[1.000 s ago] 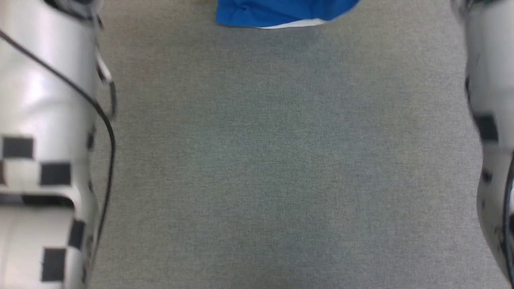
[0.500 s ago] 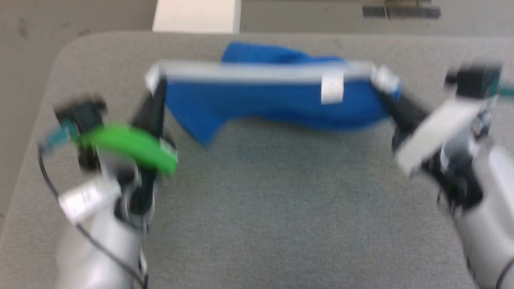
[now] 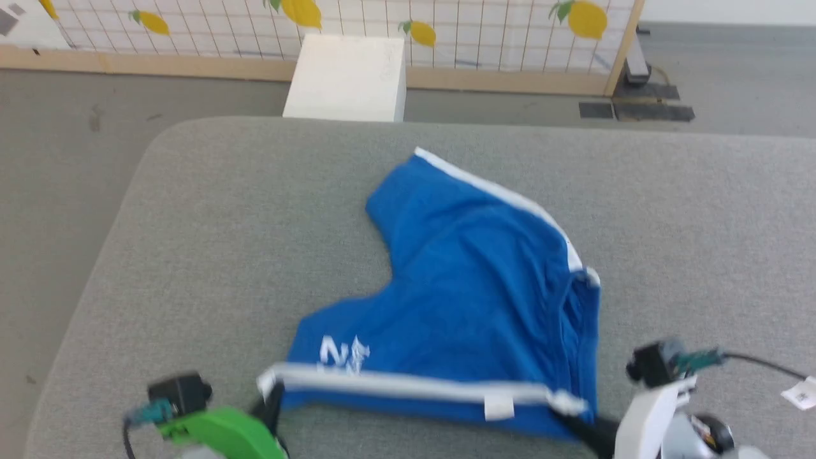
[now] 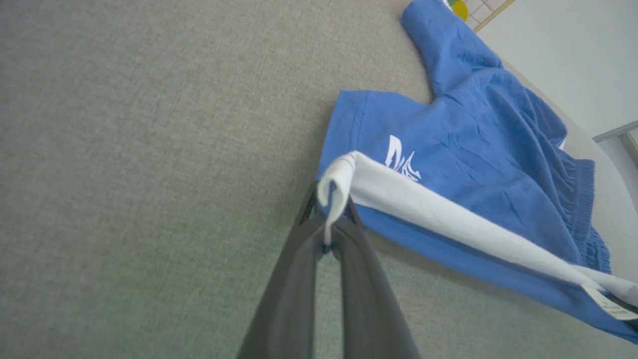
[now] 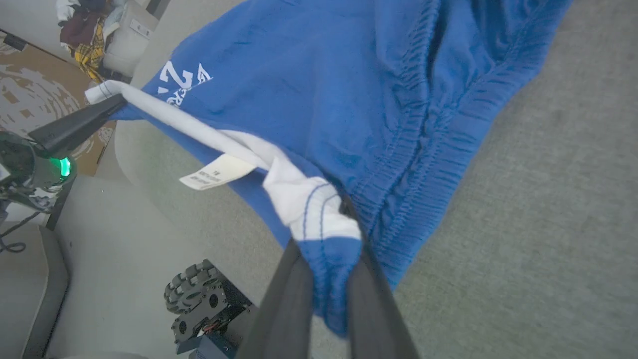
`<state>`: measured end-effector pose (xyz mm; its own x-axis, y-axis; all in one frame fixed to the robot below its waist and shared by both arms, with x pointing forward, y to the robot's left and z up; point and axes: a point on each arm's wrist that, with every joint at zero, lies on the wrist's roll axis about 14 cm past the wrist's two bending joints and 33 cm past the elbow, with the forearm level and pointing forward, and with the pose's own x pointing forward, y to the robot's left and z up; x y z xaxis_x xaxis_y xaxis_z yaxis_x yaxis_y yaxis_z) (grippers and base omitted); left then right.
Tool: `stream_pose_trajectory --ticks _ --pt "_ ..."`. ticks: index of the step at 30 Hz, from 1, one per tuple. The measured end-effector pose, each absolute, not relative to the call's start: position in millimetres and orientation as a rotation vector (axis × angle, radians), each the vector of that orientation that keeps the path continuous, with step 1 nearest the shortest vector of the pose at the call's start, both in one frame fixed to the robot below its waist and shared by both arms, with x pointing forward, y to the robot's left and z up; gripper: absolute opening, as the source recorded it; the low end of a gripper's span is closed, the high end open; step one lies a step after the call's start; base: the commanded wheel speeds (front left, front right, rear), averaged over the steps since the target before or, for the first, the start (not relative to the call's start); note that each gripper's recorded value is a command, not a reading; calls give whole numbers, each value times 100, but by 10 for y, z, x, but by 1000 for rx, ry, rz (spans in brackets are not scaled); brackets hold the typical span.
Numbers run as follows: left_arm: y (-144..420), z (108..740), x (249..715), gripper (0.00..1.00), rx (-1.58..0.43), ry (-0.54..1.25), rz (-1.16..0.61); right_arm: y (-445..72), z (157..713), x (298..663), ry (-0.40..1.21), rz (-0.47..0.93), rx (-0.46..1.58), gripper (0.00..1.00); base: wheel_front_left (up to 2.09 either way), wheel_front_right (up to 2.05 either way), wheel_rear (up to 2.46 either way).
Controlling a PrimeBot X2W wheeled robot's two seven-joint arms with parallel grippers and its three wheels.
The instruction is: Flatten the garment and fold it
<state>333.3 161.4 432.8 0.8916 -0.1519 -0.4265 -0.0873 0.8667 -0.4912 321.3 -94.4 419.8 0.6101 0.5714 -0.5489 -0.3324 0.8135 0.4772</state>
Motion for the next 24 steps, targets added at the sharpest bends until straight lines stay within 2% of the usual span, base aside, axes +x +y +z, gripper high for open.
stream_pose_trajectory --ticks 5,10,18,24 --pt "1655 4139 3028 0 -548 573 13 -951 4071 2915 889 567 317 0 0 0 0" --pt "1719 4317 3168 0 -549 487 24 -994 4209 3067 826 535 354 0 0 0 0" --pt "1632 4885 4022 0 -473 271 -72 -1038 4436 3542 704 477 386 0 0 0 0" --pt "1411 5088 4702 0 -406 206 -163 -1131 4503 3905 639 403 424 0 0 0 0"
